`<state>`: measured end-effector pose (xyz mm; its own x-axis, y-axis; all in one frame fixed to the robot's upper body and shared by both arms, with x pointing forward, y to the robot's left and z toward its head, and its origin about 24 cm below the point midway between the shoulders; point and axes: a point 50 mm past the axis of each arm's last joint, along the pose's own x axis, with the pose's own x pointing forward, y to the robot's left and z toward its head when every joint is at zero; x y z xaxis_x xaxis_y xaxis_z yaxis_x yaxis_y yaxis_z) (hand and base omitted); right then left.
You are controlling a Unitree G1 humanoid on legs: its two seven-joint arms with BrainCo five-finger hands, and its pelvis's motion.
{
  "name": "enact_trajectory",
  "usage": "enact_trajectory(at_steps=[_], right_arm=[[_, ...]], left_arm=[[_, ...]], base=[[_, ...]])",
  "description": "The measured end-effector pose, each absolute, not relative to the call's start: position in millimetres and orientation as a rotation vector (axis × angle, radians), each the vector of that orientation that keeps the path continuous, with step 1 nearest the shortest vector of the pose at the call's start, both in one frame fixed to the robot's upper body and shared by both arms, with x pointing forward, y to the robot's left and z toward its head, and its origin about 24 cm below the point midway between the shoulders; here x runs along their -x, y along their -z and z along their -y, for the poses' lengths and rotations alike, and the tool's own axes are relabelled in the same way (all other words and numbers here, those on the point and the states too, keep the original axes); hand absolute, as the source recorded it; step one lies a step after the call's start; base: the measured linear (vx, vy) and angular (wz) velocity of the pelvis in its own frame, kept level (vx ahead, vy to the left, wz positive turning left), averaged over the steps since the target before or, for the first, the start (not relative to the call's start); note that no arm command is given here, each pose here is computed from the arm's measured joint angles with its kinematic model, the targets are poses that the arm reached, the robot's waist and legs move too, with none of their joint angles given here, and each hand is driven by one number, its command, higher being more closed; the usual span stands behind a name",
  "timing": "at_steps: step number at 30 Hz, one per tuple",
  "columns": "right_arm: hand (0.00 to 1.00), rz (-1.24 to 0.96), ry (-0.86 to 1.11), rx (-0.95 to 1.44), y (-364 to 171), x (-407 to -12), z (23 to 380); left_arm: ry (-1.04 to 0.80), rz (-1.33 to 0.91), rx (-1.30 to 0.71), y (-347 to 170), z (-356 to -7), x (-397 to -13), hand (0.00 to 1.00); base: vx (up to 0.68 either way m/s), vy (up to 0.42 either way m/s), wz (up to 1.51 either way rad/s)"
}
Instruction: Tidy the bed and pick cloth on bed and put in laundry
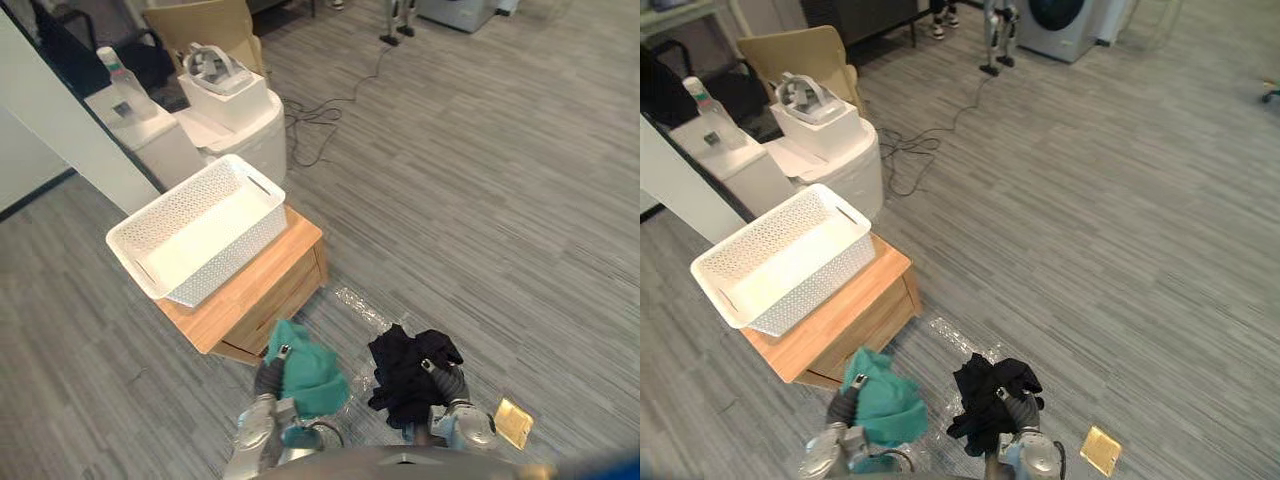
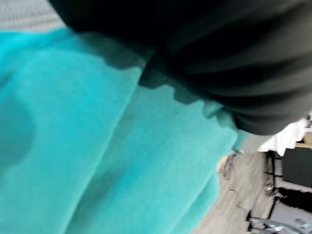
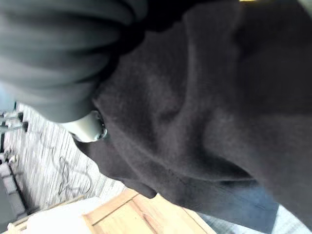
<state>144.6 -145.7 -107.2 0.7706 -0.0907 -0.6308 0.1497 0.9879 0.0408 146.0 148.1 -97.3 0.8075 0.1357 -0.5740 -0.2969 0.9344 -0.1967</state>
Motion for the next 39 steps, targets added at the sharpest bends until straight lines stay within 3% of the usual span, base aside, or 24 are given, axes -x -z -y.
enact_trajectory(at_steps=[9,17,30,35,39], right_arm=[[1.00,-0.540,0.056,-0.086,81.9,-166.4,133.4],[1.00,-0.663,0.094,-0.078,104.3,-150.1,140.9],[1.00,-0.676,0.109,-0.057,106.8,-146.7,144.3],[1.00,-0.581,0.132,-0.112,89.0,-144.1,138.6],[1.00,-0.538,0.134,-0.120,82.3,-151.1,141.6]], left_arm=[[-0.288,-0.529,0.295,87.1,-160.4,-146.0,1.00],[-0.269,-0.570,0.278,93.1,-161.7,-137.6,1.00],[-0.219,-0.652,0.193,102.6,-173.1,-124.3,1.00],[-0.220,-0.623,0.211,99.5,-169.2,-128.9,1.00],[-0.191,-0.634,0.278,100.5,-145.0,-127.9,1.00]], base=[[0.23,-0.190,0.50],[0.28,0.066,0.88],[0.13,-0.040,0.64],[0.16,-0.174,1.27],[0.19,-0.109,0.73]])
